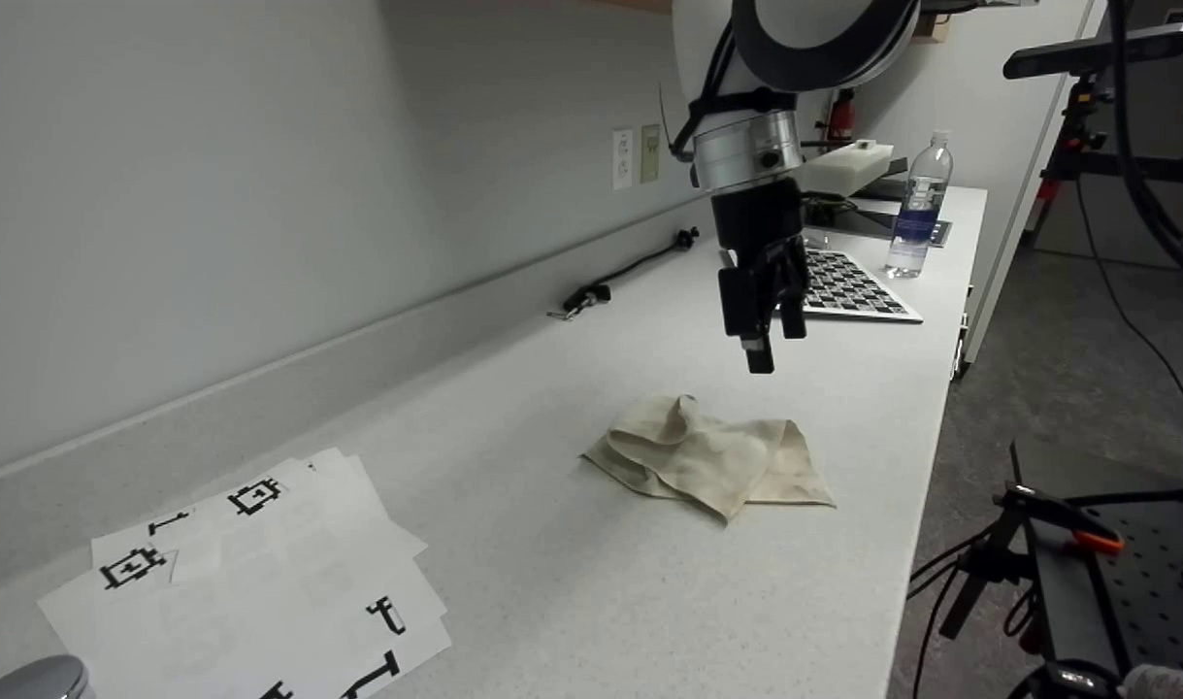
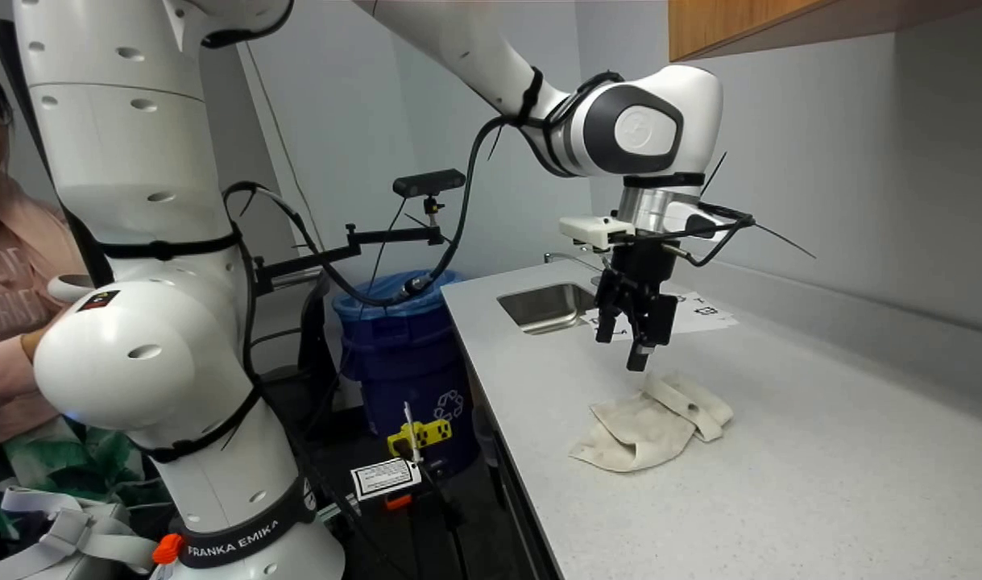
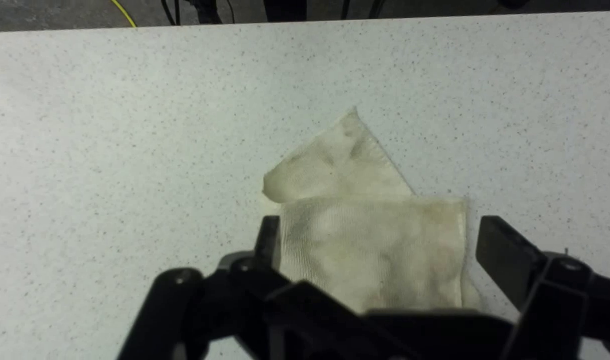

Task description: Use the towel to wipe the surface

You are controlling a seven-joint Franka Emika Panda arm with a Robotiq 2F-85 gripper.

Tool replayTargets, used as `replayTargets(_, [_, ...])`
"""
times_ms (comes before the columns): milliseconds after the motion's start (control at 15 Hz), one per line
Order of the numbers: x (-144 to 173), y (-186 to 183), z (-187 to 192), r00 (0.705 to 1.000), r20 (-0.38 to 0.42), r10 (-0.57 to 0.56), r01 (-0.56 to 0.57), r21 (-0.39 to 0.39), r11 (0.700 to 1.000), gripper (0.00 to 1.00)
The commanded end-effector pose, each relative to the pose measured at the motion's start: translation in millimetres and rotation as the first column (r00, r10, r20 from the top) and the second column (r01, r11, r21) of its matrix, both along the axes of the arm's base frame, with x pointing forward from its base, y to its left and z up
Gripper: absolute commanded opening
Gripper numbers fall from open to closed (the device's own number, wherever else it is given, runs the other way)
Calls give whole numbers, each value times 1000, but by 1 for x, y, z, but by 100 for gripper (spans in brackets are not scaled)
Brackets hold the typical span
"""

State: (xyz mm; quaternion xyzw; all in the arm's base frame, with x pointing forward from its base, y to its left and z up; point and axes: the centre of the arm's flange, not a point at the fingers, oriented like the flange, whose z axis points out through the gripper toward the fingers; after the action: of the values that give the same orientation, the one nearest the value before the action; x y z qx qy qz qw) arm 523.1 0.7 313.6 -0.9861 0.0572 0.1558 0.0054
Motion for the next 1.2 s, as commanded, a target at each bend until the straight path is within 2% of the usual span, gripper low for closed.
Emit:
replayTargets(0, [6, -1, -8, 1000, 24, 2, -2, 7, 1000, 100])
replayTargets(600, [35, -11, -82, 987, 147, 58, -65, 40, 997, 100])
replayTargets(933, [48, -2, -95, 976, 202, 75, -97, 99, 990, 100])
replayTargets(1133, [57, 7, -99, 971, 217, 99, -121, 90, 989, 100])
